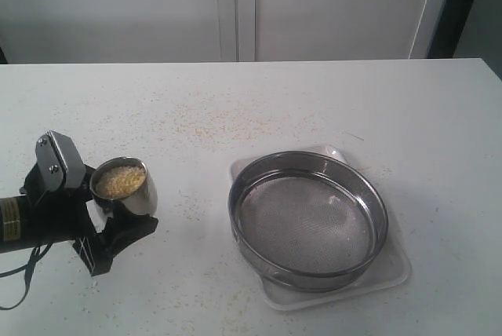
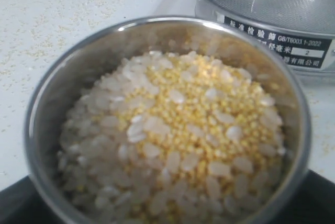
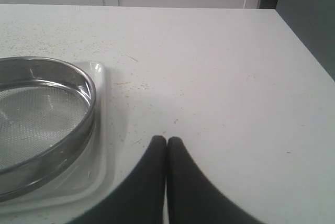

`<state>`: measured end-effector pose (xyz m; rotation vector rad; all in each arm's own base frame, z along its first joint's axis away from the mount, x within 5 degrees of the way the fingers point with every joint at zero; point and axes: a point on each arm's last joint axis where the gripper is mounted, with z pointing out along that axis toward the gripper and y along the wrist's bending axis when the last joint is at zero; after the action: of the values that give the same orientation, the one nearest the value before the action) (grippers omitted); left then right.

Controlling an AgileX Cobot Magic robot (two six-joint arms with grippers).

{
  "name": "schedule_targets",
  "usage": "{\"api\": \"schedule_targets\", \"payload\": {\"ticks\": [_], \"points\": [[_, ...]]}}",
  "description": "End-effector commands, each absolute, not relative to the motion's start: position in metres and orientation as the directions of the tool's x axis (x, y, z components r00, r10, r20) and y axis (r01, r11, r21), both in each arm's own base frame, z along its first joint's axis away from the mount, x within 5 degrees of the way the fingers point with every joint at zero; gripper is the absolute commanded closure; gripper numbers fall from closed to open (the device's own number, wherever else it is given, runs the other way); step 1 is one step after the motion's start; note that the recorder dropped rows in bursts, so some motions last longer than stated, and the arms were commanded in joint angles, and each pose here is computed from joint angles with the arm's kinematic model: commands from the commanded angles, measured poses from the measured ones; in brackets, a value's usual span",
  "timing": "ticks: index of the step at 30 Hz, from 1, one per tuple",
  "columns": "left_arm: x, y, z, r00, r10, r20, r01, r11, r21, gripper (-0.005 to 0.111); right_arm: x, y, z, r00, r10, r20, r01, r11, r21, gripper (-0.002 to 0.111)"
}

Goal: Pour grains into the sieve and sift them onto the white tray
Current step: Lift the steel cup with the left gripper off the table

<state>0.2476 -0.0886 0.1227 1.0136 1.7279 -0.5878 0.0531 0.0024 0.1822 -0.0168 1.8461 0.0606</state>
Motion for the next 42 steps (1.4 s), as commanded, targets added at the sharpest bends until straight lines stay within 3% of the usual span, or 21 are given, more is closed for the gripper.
{"api": "schedule_targets", "payload": {"ticks": [1,16,27,42], "points": [[0.248,-0.09,0.136,-0.119,0.308,-0.944,0.839,0.54,0.07,0.107,0.053,0.002,0.182,-0.26,0.021,-0.965,-0.041,0.999,0.032,0.108],[0.247,-0.089,0.165,-0.095,0.234,-0.968,0.807,0.588,0.063,0.107,0.053,0.002,0.182,-0.26,0.021,-0.965,-0.041,0.999,0.032,0.108],[0.272,-0.091,0.193,-0.086,0.133,-0.987,0.788,0.615,0.014,0.107,0.053,0.002,0.182,-0.26,0.021,-0.965,-0.041,0.999,0.032,0.108],[0.274,-0.1,0.198,-0.059,0.13,-0.99,0.804,0.594,0.031,0.107,0.053,0.002,0.182,-0.26,0.021,-0.965,-0.041,0.999,0.032,0.108]]}}
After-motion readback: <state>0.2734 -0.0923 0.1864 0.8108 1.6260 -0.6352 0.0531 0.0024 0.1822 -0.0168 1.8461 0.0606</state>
